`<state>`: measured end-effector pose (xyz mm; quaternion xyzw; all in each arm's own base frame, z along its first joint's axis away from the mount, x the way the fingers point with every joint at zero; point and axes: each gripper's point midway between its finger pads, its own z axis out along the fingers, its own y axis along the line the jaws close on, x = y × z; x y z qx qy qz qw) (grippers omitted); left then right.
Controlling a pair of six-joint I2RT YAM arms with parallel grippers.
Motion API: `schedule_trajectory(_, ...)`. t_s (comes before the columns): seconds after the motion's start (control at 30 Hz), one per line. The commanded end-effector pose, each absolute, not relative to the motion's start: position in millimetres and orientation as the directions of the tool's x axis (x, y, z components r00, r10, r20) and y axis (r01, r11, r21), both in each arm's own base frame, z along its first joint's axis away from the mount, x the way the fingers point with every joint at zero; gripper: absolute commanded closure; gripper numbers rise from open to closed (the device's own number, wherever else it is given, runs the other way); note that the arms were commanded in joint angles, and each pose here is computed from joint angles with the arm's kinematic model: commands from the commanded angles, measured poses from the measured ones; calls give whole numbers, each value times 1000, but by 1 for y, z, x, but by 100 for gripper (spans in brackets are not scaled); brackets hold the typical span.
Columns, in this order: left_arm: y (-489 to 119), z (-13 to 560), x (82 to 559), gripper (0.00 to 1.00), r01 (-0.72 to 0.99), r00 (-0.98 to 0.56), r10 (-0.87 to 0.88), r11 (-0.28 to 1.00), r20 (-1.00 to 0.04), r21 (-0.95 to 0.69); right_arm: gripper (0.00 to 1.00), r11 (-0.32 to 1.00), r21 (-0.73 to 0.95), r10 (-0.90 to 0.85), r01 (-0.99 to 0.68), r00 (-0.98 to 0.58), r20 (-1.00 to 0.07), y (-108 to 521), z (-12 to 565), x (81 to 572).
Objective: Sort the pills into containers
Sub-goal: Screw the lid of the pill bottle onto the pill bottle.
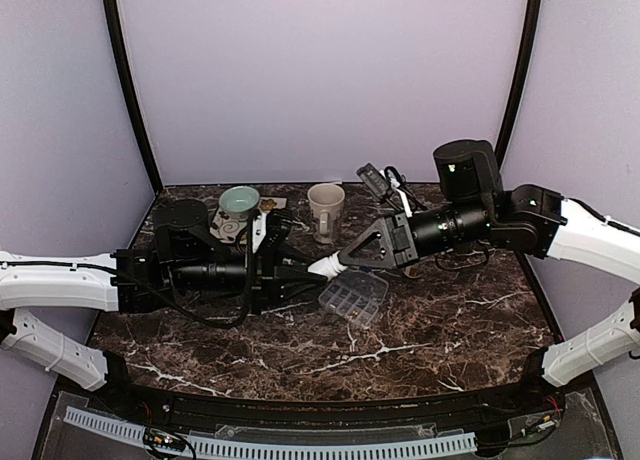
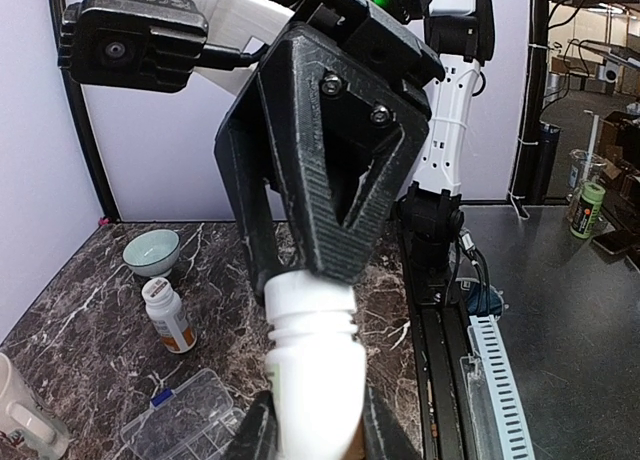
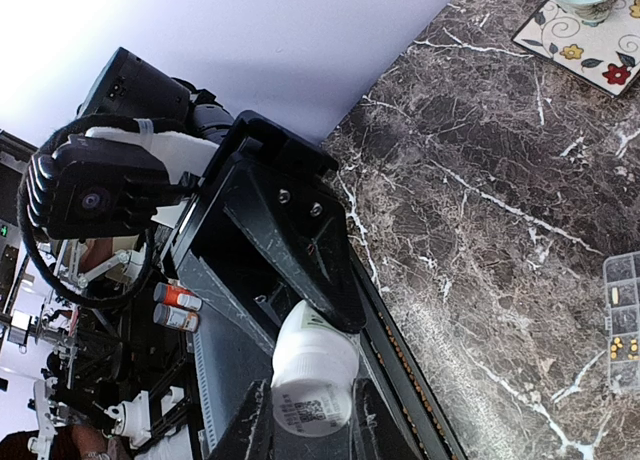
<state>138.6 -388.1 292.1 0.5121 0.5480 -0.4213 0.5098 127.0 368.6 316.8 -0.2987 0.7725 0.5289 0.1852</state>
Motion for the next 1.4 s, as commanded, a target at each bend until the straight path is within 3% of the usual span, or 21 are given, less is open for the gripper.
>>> schedule_trajectory(0.0, -389, 343, 135, 100, 989, 88, -11, 119, -996, 87, 87, 172, 686, -290, -707, -702, -651, 376, 329, 110)
schedule_trajectory(0.3, -390, 346, 146, 100, 979, 110, -5, 172, -994, 108, 91, 234, 710, -274, -664, -746, -607, 383, 316, 118)
schedule_trajectory(0.97, -399, 352, 152, 100, 862, 371, 61, 347, -927, 368, 95, 374, 851, -165, -369, -929, -331, 395, 286, 133)
schedule_trajectory(1.37, -396, 368, 147, 100, 715, 530, 52, 510, -846, 479, 97, 349, 914, -50, -206, -978, -202, 402, 297, 141)
